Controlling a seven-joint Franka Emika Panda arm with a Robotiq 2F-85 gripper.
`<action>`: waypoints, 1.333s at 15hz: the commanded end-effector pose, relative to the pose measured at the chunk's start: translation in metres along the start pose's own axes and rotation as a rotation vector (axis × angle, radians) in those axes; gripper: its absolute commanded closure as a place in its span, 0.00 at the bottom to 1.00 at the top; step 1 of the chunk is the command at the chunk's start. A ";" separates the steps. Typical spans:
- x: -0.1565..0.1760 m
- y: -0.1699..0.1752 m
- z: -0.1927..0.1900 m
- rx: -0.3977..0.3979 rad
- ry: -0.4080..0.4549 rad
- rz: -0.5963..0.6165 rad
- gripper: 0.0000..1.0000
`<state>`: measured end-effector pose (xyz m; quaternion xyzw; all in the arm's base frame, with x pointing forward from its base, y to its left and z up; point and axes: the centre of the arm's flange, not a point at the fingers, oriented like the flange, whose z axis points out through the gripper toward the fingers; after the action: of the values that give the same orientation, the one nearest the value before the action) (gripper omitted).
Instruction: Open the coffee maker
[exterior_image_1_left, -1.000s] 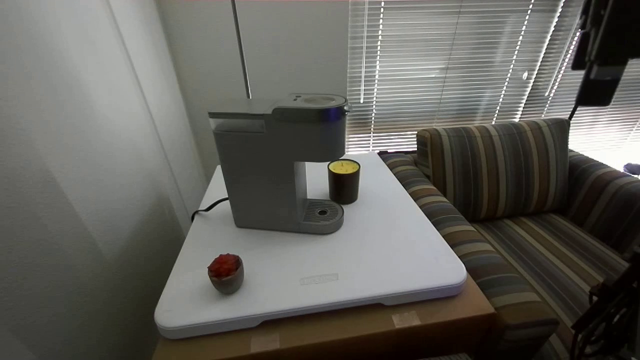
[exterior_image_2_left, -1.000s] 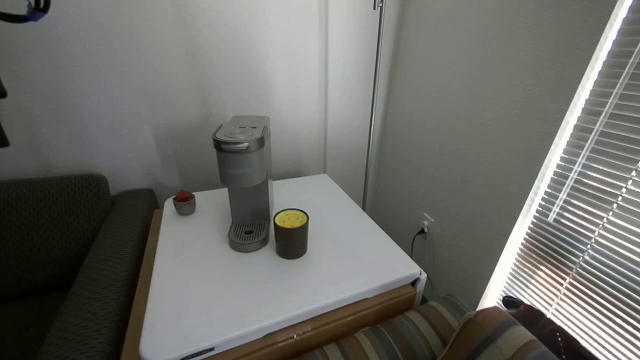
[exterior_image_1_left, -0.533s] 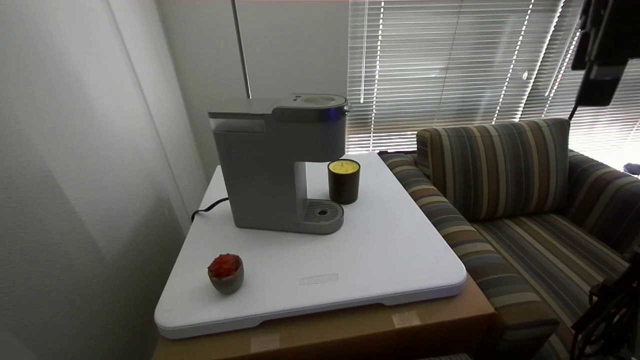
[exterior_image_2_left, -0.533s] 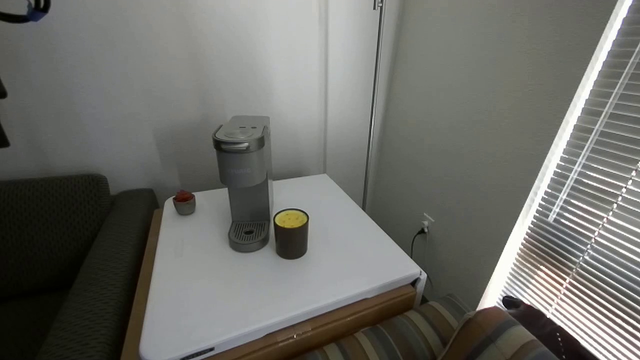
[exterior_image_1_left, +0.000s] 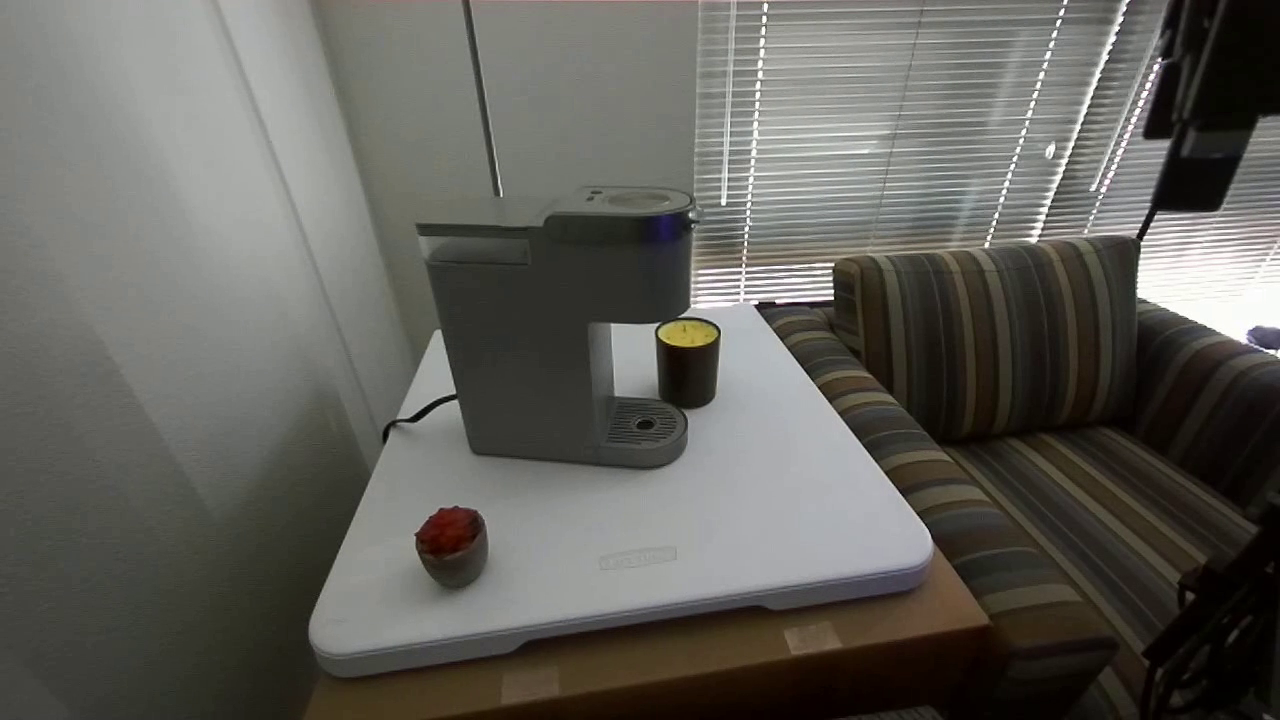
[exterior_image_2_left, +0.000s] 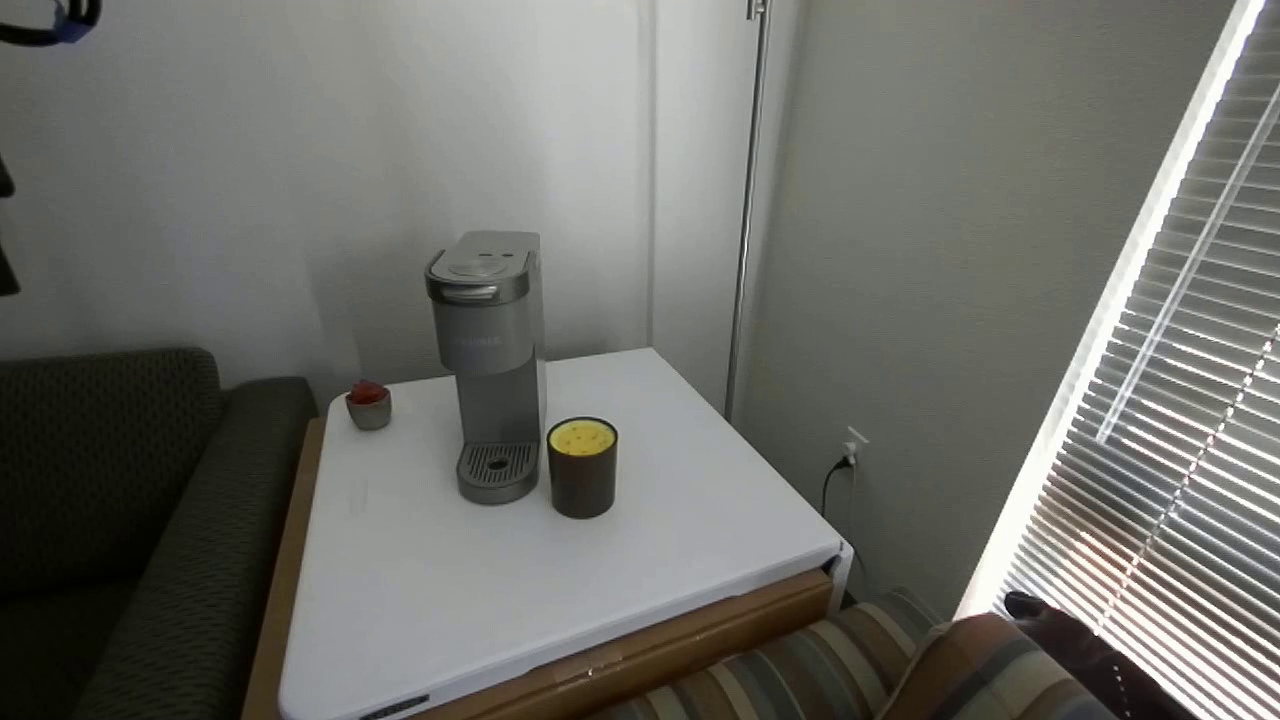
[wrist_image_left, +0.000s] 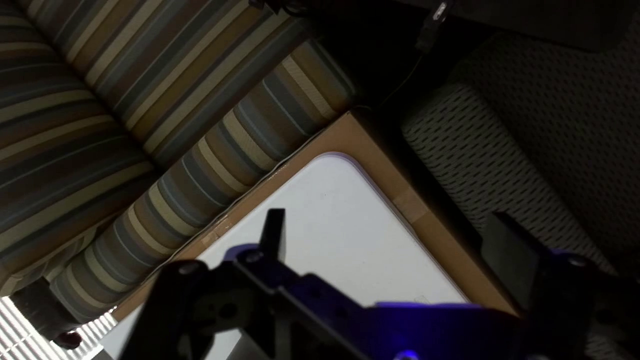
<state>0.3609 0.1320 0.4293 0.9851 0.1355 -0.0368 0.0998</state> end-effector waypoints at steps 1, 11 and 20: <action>0.000 0.000 0.000 0.000 0.000 0.000 0.00; 0.000 0.000 0.000 0.000 0.000 0.000 0.00; 0.005 -0.009 0.024 0.003 0.014 -0.016 0.00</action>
<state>0.3727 0.1382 0.3984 0.9786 0.1782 -0.0225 0.1002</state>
